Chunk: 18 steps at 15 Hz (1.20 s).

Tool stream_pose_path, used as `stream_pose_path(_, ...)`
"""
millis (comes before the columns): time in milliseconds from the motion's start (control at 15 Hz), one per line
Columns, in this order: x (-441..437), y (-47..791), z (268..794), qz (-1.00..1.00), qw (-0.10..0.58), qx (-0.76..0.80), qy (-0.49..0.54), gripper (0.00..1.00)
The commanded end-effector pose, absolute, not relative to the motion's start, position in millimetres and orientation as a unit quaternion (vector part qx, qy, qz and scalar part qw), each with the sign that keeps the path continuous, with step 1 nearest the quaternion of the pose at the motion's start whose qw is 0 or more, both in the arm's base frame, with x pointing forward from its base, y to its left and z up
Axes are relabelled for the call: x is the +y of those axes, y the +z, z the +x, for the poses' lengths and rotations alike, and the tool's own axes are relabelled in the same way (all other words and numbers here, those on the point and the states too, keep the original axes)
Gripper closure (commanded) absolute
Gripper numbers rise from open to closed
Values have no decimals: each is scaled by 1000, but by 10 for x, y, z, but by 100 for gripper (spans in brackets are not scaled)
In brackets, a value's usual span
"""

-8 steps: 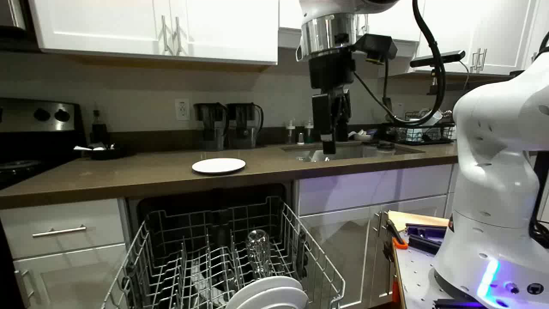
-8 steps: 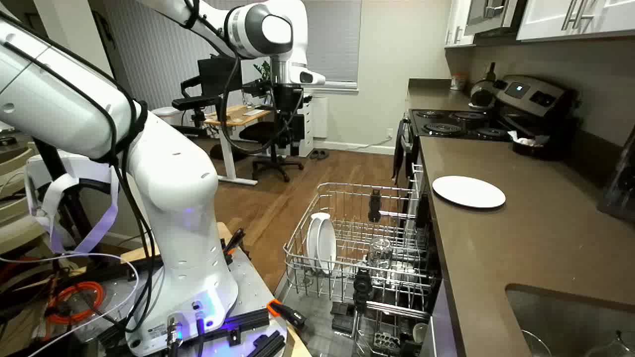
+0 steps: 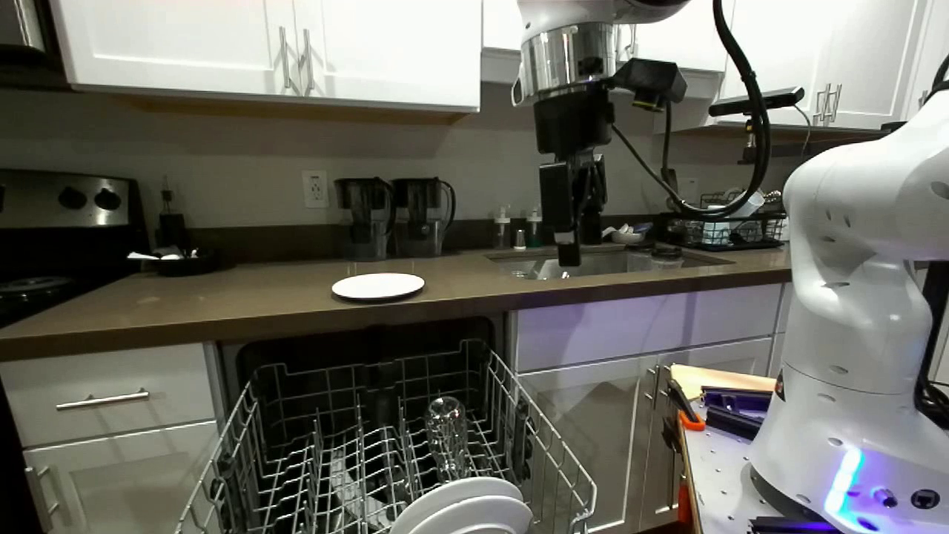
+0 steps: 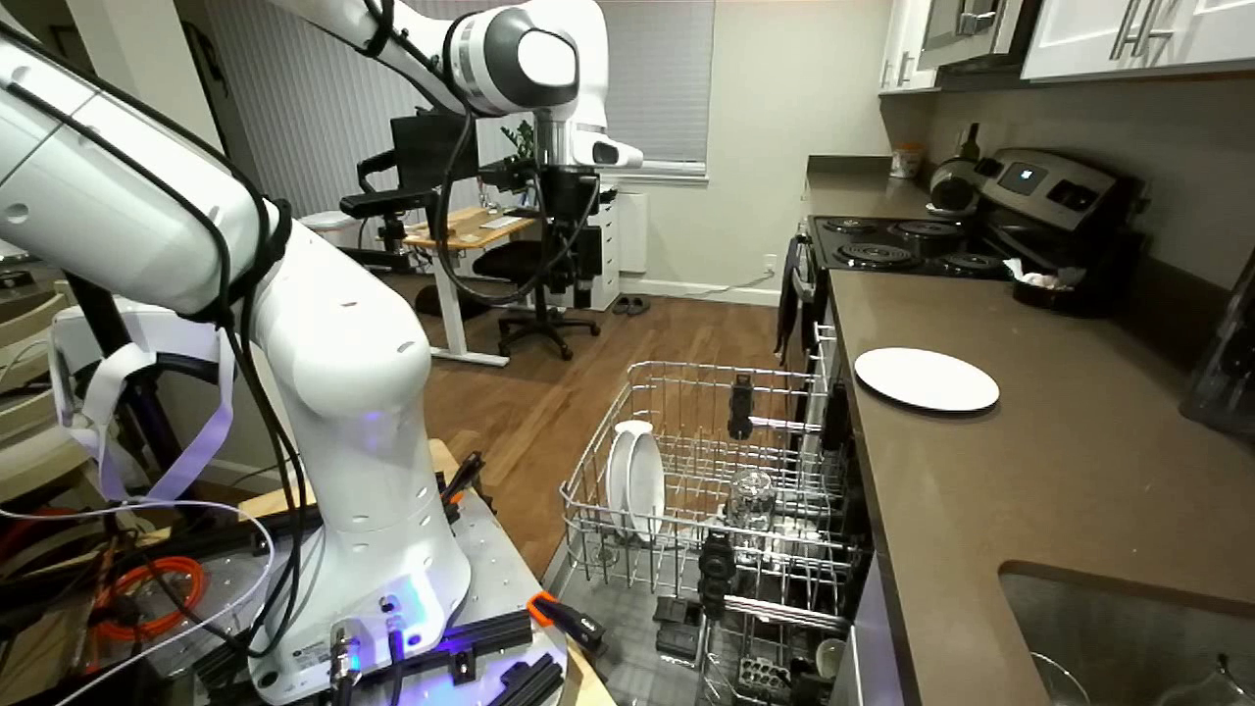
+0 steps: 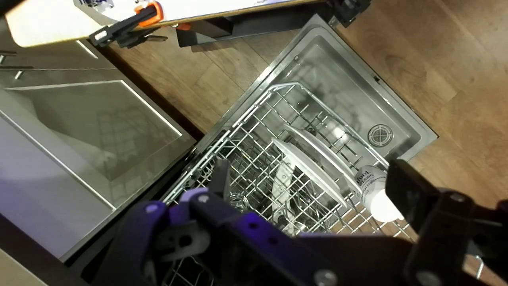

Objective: Remove the plate from the dishwasher and put it on the counter

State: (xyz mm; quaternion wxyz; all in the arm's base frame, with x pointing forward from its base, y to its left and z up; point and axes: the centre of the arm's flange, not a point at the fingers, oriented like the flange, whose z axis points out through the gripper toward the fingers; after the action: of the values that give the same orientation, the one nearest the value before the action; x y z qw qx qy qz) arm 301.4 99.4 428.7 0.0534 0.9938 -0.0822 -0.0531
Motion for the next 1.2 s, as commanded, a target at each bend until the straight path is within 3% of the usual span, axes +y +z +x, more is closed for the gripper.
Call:
stream_pose_path(0, 994, 4287, 3014, 994, 53, -82, -53, 0)
stream_pose_path(733, 1860, 3332, 3848, 989, 96, 115, 5, 0)
stream_pose_path(1133, 1683, 2815, 4577, 974, 60, 215, -43, 0)
